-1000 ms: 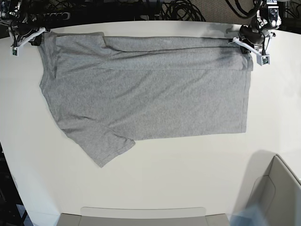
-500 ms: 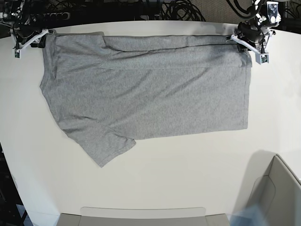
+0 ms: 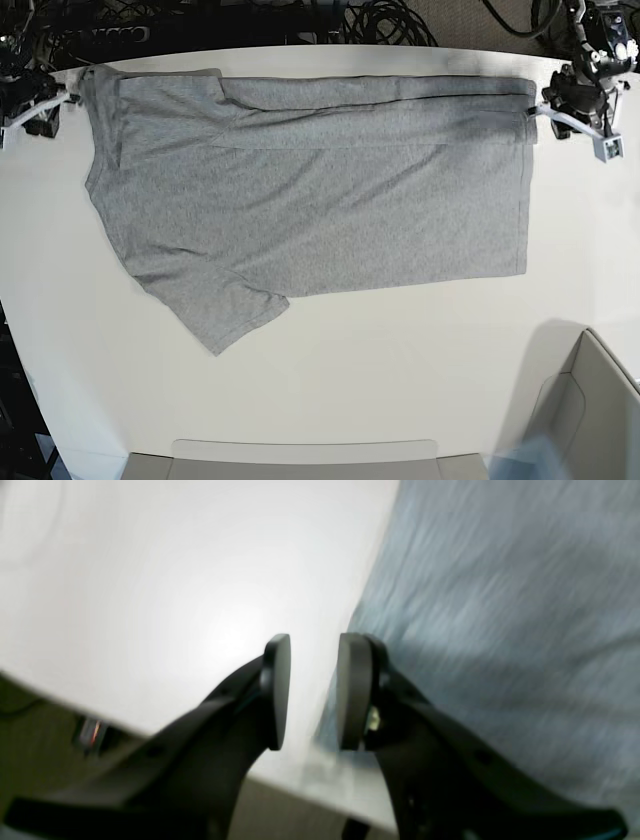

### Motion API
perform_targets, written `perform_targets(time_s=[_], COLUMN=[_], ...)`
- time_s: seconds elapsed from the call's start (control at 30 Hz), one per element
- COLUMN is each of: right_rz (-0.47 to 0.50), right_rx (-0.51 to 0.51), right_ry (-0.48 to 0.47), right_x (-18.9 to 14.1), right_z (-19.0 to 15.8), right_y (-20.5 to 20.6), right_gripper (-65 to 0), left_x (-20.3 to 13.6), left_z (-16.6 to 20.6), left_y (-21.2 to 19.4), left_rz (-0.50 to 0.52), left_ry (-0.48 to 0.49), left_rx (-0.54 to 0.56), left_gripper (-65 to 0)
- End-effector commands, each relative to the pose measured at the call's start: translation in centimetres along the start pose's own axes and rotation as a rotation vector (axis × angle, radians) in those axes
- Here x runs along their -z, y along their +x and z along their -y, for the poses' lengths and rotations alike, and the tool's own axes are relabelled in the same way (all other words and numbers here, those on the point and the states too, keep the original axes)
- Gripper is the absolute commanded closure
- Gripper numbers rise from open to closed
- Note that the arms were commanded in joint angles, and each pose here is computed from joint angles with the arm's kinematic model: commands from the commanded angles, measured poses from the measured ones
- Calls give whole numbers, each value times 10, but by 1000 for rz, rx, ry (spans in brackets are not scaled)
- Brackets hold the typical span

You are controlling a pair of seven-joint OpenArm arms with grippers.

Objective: Fold the T-shirt properly
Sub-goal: 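Move both grippers to the hem edge and grasp it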

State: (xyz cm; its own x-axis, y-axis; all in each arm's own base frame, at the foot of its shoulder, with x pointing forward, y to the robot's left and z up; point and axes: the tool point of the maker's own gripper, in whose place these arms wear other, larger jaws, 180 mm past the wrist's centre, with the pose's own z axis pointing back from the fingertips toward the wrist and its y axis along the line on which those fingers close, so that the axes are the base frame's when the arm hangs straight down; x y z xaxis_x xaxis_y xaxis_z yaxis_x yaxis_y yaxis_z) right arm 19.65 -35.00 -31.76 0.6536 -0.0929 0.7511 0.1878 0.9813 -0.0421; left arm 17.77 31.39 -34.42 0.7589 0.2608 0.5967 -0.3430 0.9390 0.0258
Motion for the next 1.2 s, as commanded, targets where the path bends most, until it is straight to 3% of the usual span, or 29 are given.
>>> perform_targets(time_s=[0.0,0.17,0.27,0.37,0.63,0.77,1.0,1.17], right_rz=[109,196,173,125,-44,-114,-183,-129], right_rx=[-21,-73,-204,-252,-128,-130,-195,-185], right_ry=[29,167,144,96,87,84,87,143], right_x=[3,37,71,106,177,177,140,119], right_z=[-12,-76,-102,-114,-105,-101,-99,-120], right_y=[38,84,95,96,85,52,-17,-6], right_gripper=[-176,-176,-176,-176,-176,-176,-176,-176], left_x=[-2,4,6,8,21,26,26,25], left_z=[5,40,60,71,73,70,69,72], left_y=[21,60,74,84,74,68,70,80], left_rz=[60,108,104,129,90,66,71,95], left_ry=[-13,-97,-142,-165,-170,-165,-162,-171], left_rx=[0,-2,11,24,-26,-37,-35,-42], left_gripper=[-174,-174,-174,-174,-174,-174,-174,-174])
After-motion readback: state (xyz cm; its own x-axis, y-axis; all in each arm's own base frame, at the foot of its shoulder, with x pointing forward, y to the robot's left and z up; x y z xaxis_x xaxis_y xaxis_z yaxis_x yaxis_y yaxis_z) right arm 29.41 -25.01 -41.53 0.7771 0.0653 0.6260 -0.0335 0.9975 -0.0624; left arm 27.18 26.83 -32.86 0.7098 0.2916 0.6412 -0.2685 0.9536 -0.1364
